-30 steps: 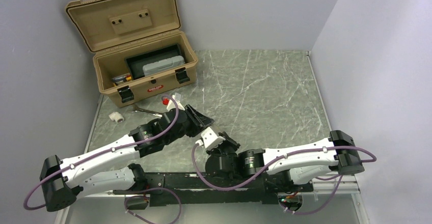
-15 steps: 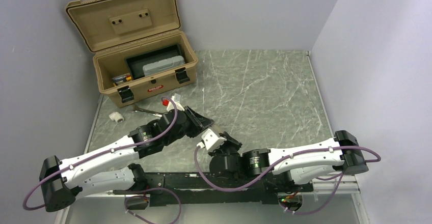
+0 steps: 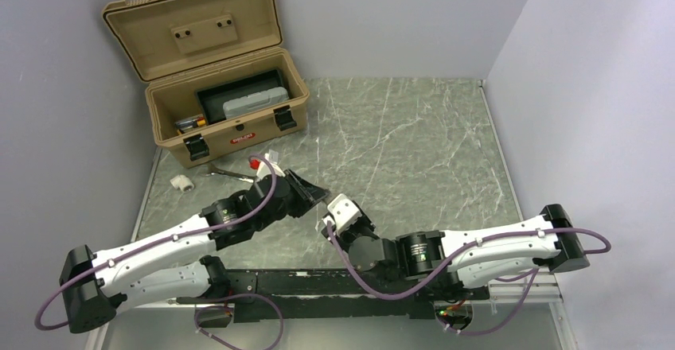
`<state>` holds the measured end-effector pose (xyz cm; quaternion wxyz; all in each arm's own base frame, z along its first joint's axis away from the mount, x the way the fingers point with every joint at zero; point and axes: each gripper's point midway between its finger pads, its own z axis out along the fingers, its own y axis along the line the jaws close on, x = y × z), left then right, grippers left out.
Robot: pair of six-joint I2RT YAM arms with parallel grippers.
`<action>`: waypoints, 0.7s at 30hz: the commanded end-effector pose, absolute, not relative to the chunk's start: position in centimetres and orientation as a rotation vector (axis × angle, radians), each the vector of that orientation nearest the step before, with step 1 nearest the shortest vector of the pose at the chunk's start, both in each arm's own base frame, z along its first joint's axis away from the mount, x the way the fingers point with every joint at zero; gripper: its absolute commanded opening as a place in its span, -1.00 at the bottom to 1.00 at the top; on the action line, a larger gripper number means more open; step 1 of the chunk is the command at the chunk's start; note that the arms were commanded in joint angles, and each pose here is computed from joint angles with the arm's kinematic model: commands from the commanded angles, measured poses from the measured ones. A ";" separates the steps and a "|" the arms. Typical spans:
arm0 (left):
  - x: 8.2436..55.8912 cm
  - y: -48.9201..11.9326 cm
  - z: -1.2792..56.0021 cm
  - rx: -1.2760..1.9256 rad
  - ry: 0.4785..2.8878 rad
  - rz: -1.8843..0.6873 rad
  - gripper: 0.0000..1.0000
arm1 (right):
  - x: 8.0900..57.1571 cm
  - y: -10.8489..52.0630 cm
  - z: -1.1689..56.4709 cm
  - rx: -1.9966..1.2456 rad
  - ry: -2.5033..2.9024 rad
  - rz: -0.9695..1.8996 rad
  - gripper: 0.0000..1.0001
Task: Load the batteries into the remote control
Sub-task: Adjust the remote control.
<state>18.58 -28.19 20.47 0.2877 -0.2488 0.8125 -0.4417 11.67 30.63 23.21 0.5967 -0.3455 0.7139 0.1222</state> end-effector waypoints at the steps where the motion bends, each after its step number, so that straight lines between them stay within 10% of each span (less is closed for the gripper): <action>1: 18.9 -27.6 21.7 -0.692 2.110 -1.195 -1.00 | 10.9 31.2 25.0 -0.724 1.652 0.448 -0.03; 21: 16.1 -20.5 24.3 -0.289 1.727 -1.244 -1.00 | 15.7 29.6 26.2 -0.581 1.810 1.206 0.67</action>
